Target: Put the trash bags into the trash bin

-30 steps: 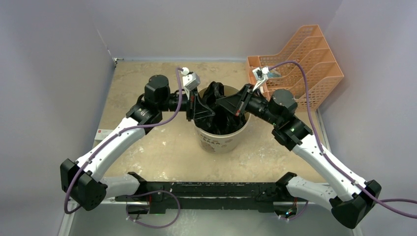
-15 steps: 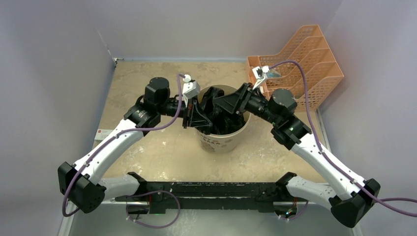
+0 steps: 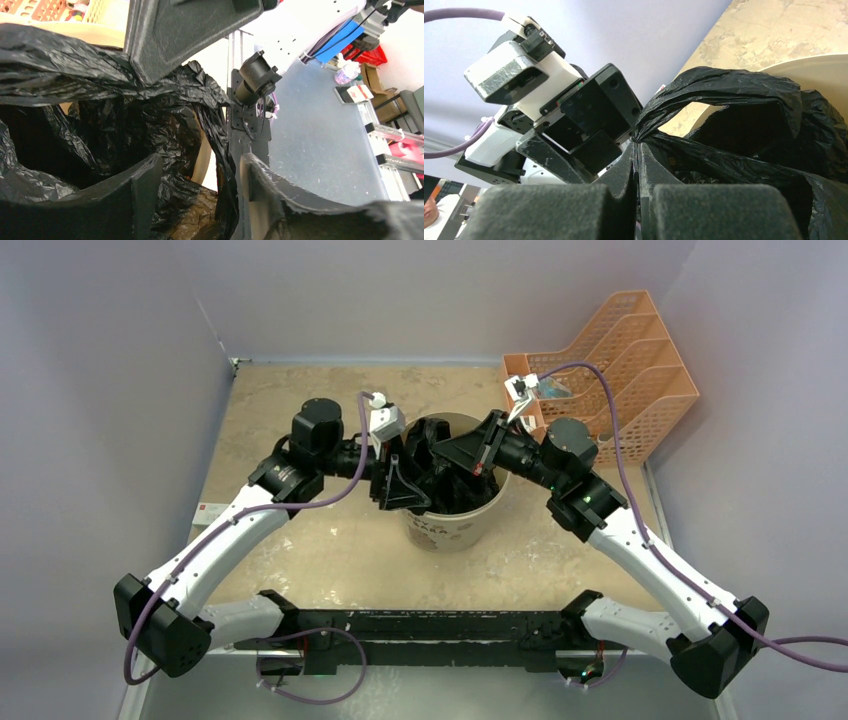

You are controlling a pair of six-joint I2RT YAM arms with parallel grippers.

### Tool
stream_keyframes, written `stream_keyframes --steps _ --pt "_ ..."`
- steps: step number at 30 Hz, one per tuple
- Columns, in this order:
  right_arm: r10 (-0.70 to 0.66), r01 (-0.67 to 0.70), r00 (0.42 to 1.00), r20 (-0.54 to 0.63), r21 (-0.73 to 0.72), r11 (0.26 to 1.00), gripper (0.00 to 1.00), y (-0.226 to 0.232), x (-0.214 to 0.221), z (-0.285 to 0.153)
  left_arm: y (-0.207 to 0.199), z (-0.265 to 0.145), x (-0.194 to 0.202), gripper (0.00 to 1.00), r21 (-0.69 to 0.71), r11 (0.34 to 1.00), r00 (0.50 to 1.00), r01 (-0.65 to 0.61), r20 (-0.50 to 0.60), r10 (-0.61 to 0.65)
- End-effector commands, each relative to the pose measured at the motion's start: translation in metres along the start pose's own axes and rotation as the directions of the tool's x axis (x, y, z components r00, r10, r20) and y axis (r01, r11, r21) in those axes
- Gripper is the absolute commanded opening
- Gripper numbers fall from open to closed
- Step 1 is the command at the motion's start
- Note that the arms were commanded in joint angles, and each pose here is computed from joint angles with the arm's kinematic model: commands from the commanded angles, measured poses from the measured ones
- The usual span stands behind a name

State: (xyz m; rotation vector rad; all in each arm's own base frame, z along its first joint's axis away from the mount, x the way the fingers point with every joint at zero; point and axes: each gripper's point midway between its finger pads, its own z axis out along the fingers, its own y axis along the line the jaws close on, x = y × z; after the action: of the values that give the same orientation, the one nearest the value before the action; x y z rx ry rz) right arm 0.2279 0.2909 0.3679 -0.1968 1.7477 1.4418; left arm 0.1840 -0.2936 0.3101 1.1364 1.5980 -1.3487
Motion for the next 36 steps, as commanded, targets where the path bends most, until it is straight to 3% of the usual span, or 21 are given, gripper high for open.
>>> stream_keyframes --steps 1,5,10,12,16,19,29,33,36 --pt "-0.042 0.044 0.999 0.032 -0.066 0.997 0.00 0.018 -0.011 -0.002 -0.014 -0.005 -0.046 0.62 0.007 0.993 0.987 -0.115 0.112 0.113" --pt "-0.047 0.049 0.999 0.023 -0.074 0.996 0.00 0.018 -0.009 -0.003 -0.009 -0.002 -0.064 0.68 -0.012 0.993 0.981 -0.113 0.157 0.114" --pt "-0.054 0.055 0.998 0.010 -0.080 0.995 0.00 0.018 -0.006 -0.003 -0.005 0.008 -0.068 0.66 0.040 0.997 0.987 -0.071 0.147 0.064" --pt "-0.055 0.056 0.998 0.017 -0.078 0.995 0.01 0.018 -0.007 -0.005 -0.003 0.012 -0.067 0.58 0.063 0.996 0.987 -0.068 0.152 0.057" --pt "-0.061 0.064 0.997 0.042 -0.062 0.996 0.09 0.019 -0.011 -0.010 0.001 0.015 -0.051 0.18 0.085 0.996 0.993 -0.039 0.118 0.029" --pt "-0.075 0.077 0.995 0.064 -0.032 0.996 0.14 0.016 -0.014 -0.014 0.000 0.014 -0.043 0.00 0.078 0.996 0.994 -0.035 0.110 0.026" --pt "-0.144 0.141 0.989 0.042 0.066 0.988 0.32 -0.003 -0.005 -0.028 -0.012 0.004 -0.036 0.00 0.076 0.995 0.991 -0.070 0.122 0.061" --pt "-0.265 0.264 0.964 0.009 0.043 0.964 0.43 -0.004 0.005 -0.039 -0.011 0.004 -0.039 0.00 0.058 0.996 0.989 -0.068 0.132 0.060" --pt "-0.409 0.408 0.912 0.010 0.074 0.910 0.49 -0.013 0.004 -0.049 -0.010 0.004 -0.039 0.00 0.055 0.996 0.989 -0.066 0.134 0.058"
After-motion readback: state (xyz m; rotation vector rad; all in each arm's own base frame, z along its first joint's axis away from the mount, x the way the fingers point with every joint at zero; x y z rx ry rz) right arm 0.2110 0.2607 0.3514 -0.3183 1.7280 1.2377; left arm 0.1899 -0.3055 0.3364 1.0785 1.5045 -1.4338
